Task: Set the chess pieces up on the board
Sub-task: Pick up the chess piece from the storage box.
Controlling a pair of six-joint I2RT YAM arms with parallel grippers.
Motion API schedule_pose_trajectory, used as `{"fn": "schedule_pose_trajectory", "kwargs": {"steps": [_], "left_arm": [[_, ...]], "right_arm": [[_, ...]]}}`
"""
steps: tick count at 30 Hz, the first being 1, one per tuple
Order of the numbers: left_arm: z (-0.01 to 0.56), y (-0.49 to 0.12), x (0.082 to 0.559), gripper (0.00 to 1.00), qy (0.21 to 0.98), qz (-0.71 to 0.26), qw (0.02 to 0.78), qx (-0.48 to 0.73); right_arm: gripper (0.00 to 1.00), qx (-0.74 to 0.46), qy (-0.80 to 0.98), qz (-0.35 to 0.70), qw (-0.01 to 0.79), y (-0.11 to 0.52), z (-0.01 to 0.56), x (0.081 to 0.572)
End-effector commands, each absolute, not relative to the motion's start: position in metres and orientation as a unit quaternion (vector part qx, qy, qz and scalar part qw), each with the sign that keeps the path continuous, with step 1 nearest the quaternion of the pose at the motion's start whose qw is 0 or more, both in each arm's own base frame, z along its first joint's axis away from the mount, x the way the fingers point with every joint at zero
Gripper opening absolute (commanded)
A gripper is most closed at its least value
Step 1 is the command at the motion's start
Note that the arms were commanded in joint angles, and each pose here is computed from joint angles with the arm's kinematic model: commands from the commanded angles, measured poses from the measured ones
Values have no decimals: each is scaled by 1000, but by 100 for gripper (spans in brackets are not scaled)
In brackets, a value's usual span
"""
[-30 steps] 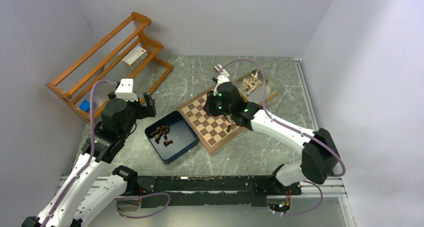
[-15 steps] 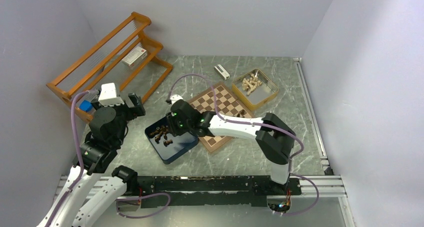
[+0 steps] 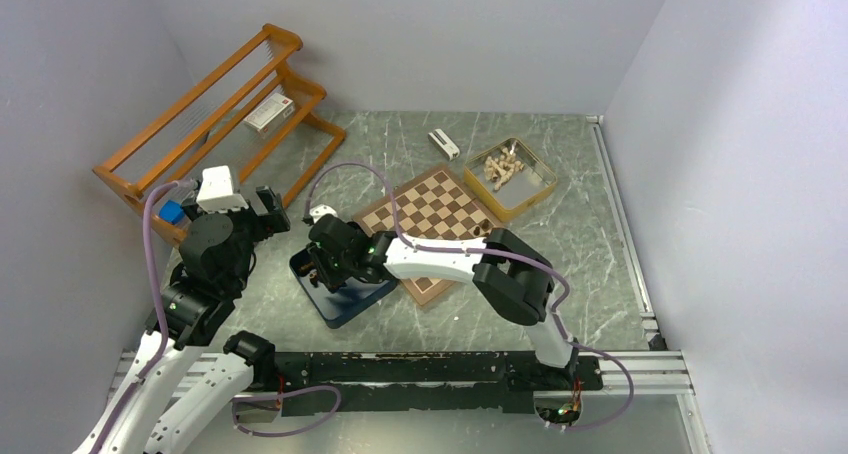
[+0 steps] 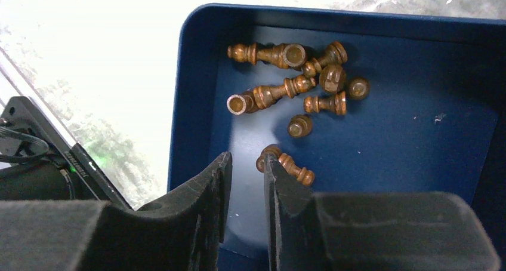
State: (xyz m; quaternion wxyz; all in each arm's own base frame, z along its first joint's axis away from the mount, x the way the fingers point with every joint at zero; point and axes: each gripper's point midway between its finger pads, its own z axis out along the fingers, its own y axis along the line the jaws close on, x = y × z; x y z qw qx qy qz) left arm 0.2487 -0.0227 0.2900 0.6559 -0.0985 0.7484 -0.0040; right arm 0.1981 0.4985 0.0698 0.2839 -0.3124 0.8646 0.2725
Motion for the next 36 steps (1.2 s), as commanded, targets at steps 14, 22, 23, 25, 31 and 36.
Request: {"fn": "schedule_pose_trajectory", "kwargs": {"steps": [14,22,23,25,31,36], "left_arm": [[302,-19,246,98,740,-5,664,-110],[302,-20,246,98,740,-7,664,-106],[302,-20,246,98,740,-7,664,-107],[301,-20,246,98,741,-7,664,-106],[302,-20,246,98,740,-7,664,-107],[301,-21,246,98,741,-8,663,-105]], "right_arm": [[30,-322,879,231,264,502,47,196],[29,-325,882,214,264,500,37,198],[29,-325,883,211,265,499,36,199],[29,-325,883,209,267,499,35,200],[28,-326,884,206,265,499,35,201],[20,-323,884,204,271,497,38,202]]}}
